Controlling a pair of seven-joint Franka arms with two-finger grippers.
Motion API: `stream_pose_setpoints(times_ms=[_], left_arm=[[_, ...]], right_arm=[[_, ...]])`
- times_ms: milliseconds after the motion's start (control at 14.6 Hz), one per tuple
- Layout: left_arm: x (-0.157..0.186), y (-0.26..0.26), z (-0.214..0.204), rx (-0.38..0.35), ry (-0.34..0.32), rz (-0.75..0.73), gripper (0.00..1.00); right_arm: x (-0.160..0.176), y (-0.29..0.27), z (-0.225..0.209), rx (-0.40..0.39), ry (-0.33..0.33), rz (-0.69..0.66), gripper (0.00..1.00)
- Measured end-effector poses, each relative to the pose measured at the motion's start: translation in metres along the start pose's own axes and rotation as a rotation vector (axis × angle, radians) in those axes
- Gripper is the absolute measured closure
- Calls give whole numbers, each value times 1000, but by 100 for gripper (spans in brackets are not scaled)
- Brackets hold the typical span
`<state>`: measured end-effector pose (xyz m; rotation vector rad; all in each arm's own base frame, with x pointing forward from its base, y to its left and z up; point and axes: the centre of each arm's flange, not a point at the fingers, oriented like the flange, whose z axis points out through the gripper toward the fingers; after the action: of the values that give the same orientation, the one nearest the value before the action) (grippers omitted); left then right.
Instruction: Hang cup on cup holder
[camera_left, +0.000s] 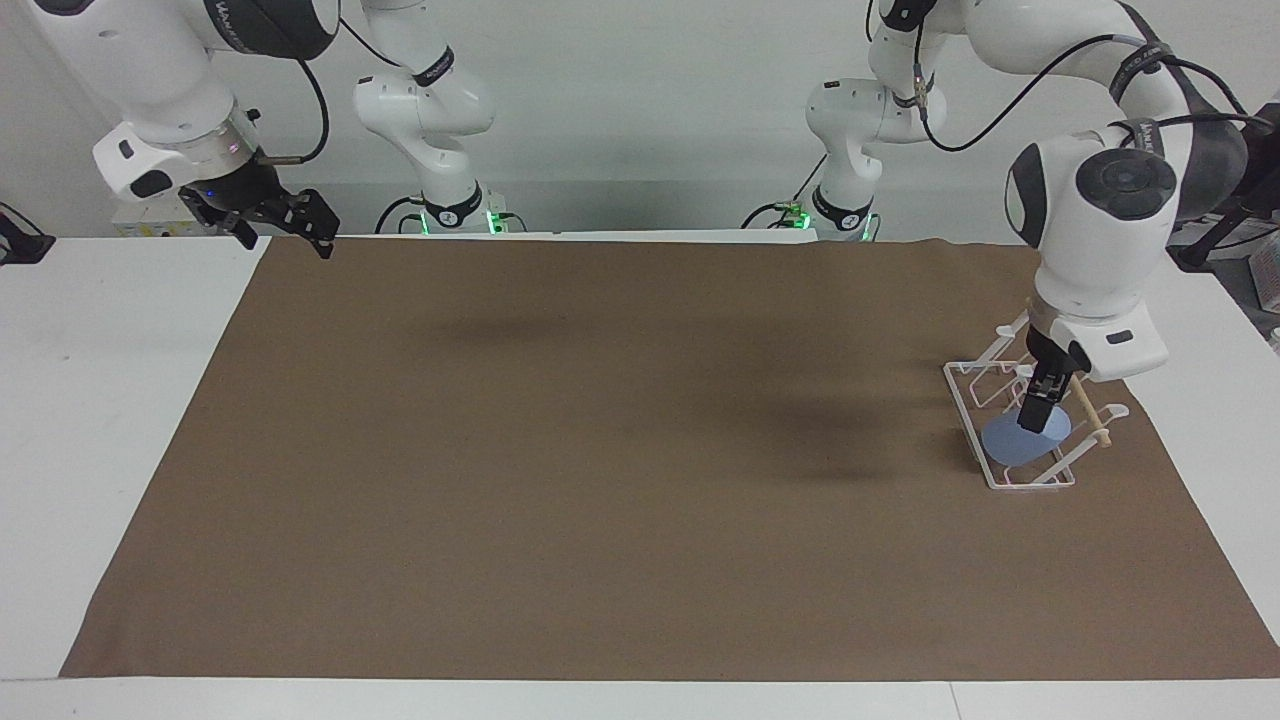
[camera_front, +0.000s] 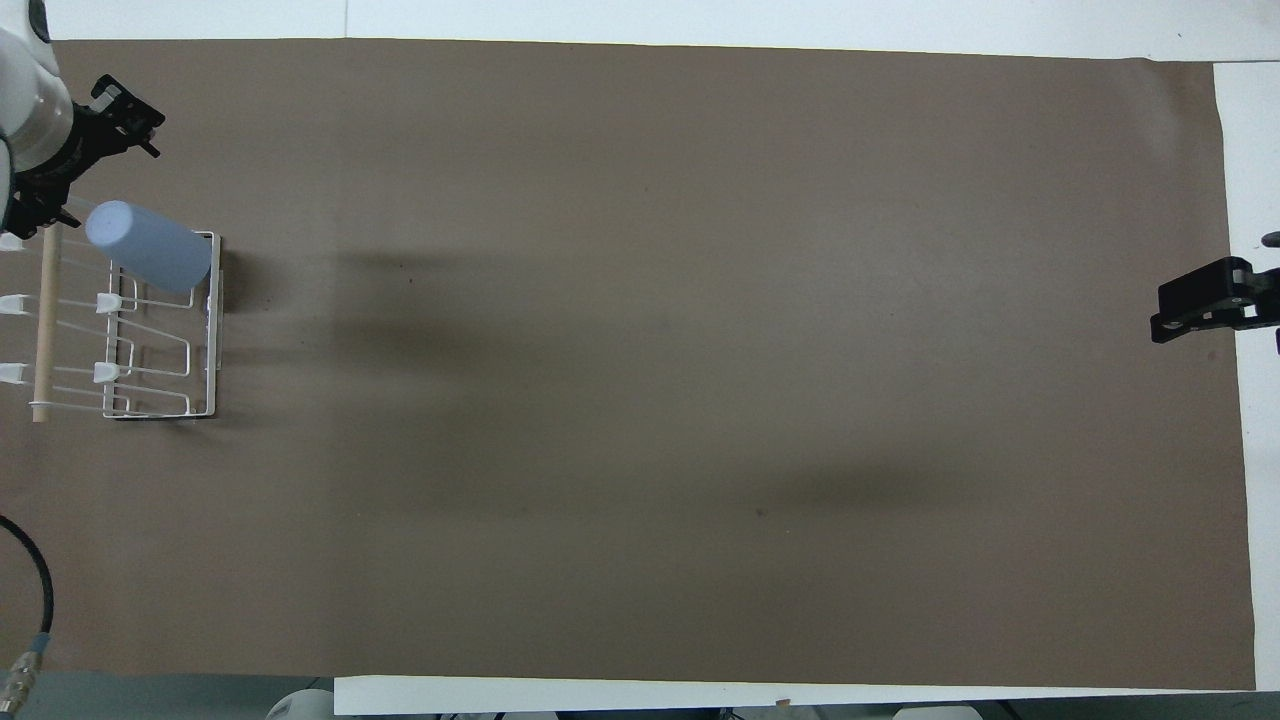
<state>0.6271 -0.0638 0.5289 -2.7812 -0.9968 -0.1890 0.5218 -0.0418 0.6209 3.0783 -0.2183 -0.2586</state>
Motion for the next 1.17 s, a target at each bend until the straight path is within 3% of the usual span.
stream_pose_setpoints(times_ms=[206,618,961,1167], left_arm=[[1,-21,-5,-17,-101,214,0],[7,-57,-17,-92,-190,643,0],[-1,-58,-36,-117,-167,733,0],[2,-53,-40,-141,-114,773,0]], right_arm=[[1,0,-1,1,10,0,0],[1,0,-1,1,10,0,0],[1,0,-1,1,11,0,0],[1,0,-1,1,11,0,0]])
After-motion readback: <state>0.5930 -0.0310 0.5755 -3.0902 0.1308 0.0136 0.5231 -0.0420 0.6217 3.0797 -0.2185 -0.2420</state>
